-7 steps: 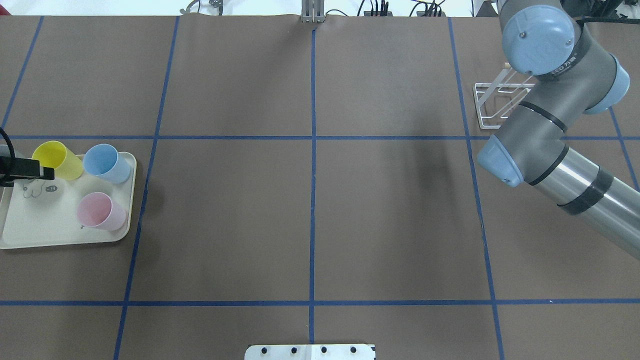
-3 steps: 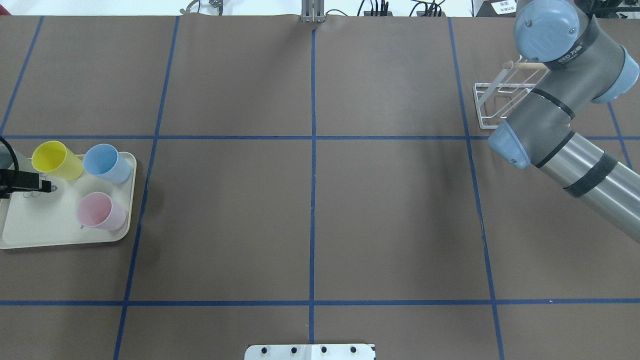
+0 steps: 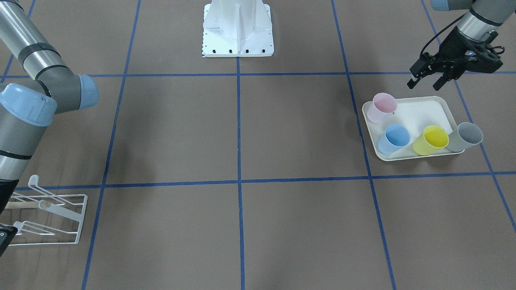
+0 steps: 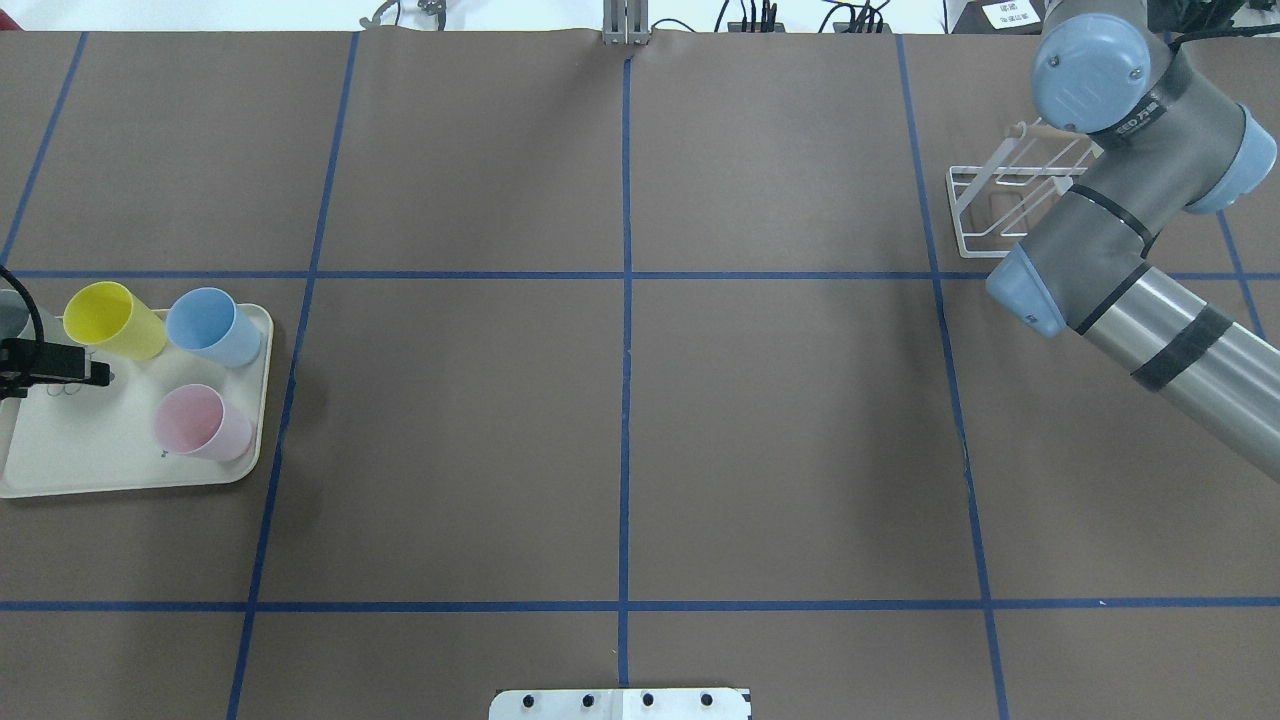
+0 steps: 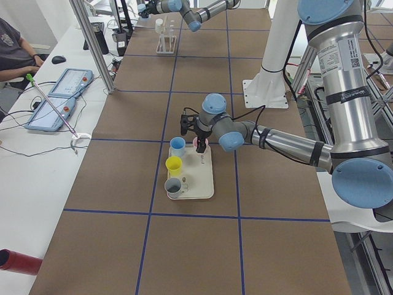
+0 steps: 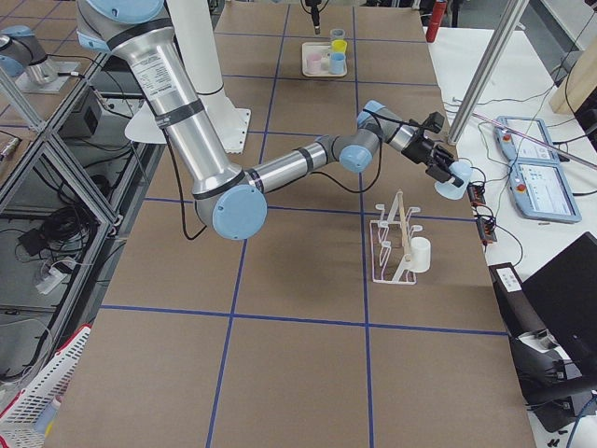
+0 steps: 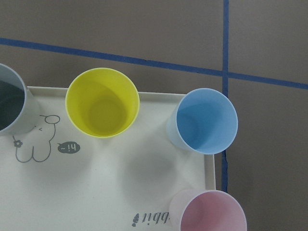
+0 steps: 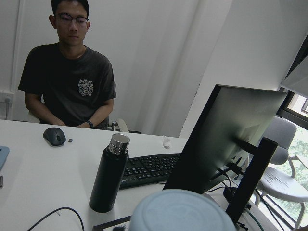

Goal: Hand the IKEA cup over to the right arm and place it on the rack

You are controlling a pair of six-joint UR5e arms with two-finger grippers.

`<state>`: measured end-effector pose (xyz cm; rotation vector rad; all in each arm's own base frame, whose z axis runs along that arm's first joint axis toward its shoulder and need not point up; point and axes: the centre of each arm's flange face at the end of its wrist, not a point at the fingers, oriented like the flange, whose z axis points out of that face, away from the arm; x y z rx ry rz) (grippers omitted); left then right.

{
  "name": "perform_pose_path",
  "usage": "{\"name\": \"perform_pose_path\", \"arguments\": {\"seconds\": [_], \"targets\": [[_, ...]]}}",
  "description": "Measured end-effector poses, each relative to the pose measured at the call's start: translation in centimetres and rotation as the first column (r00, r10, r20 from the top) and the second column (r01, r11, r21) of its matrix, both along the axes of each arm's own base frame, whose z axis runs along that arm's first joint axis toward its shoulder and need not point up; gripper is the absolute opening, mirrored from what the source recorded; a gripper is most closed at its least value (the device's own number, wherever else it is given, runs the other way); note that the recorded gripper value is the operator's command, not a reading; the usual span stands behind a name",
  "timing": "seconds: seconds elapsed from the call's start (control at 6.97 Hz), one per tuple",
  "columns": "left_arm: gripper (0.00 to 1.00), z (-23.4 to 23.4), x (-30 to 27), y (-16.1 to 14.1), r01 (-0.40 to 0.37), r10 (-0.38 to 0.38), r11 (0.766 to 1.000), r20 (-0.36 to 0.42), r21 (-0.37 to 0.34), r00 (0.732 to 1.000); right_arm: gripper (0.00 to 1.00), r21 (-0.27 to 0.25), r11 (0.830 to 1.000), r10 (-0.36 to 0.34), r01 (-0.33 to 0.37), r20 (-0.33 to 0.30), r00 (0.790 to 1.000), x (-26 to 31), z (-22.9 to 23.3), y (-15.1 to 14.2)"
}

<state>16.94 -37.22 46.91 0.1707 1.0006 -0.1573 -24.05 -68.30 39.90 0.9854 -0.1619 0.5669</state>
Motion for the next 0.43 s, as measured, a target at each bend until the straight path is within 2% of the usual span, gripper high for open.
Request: {"name": "perform_pose_path", "arguments": {"seconds": [0.14, 0.43], "targets": [[1.00, -0.1, 0.1, 0.0, -0.004, 0.004, 1.000, -0.003, 0.000, 1.000, 0.00, -0.024, 1.000, -0.003, 0.002, -0.018, 1.000, 0.2, 1.9, 0.3], [1.00, -0.2, 0.2, 0.0, -0.007, 0.007, 1.000, -0.006, 0.001, 1.000, 0.00, -0.041, 0.999, -0.005, 0.004, -0.029, 1.000, 0.5, 3.4, 0.8]]}}
